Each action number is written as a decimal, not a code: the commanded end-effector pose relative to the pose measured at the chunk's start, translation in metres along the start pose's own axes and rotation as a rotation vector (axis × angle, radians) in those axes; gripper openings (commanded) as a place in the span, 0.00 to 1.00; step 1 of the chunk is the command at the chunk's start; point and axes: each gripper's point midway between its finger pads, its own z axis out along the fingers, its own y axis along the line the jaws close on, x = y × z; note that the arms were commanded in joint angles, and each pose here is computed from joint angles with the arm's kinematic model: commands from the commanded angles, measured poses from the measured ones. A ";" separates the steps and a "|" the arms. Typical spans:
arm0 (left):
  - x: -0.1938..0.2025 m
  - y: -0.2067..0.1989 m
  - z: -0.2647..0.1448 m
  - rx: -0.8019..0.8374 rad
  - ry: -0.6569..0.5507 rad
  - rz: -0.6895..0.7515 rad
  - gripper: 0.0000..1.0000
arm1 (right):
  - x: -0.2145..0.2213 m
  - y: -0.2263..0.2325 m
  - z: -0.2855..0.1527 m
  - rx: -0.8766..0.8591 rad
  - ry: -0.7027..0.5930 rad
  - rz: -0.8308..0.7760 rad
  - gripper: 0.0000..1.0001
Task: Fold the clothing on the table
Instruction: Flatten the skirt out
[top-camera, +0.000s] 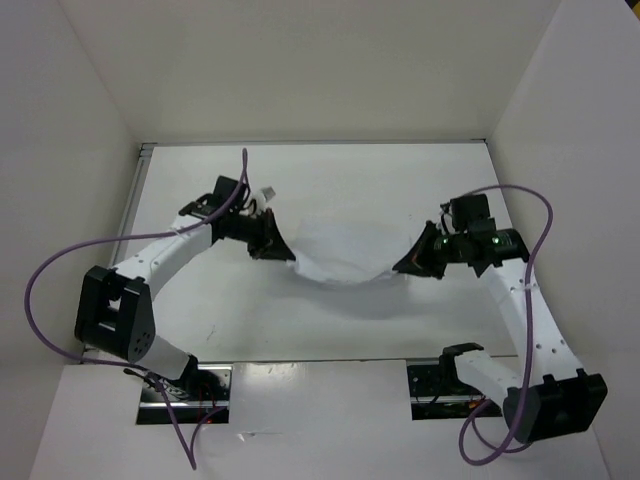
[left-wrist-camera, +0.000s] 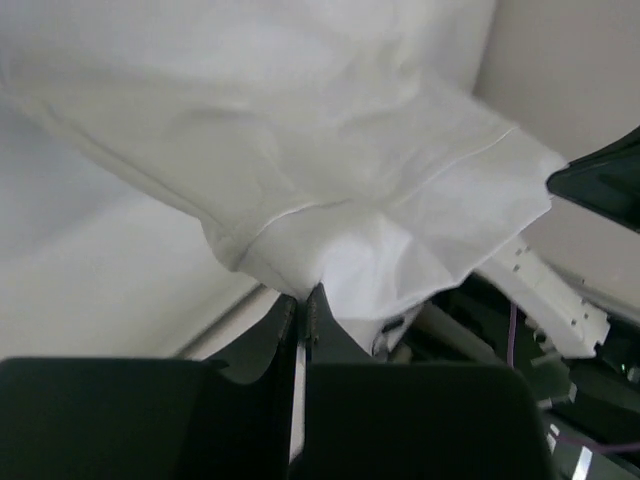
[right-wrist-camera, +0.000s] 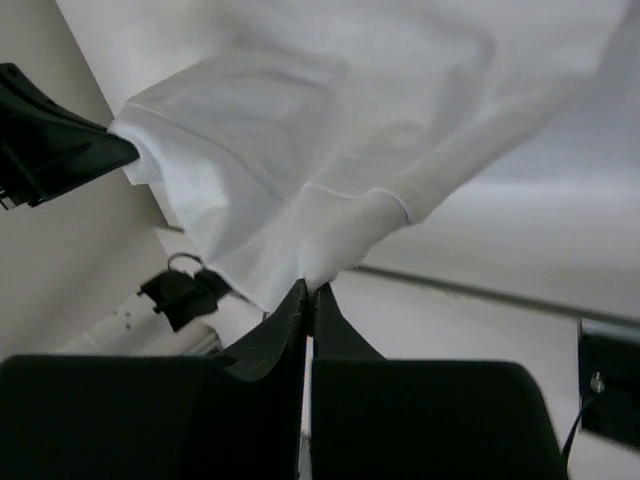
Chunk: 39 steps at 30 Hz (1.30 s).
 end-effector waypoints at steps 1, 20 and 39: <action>-0.080 -0.048 -0.029 0.082 -0.235 0.155 0.03 | -0.075 0.039 -0.015 -0.026 -0.243 -0.126 0.00; 0.000 -0.103 -0.104 0.275 -0.349 0.351 0.03 | -0.009 0.083 -0.090 -0.334 -0.282 -0.371 0.00; -0.102 -0.052 -0.060 0.117 -0.438 0.177 0.03 | -0.053 0.134 0.003 -0.373 -0.208 -0.335 0.00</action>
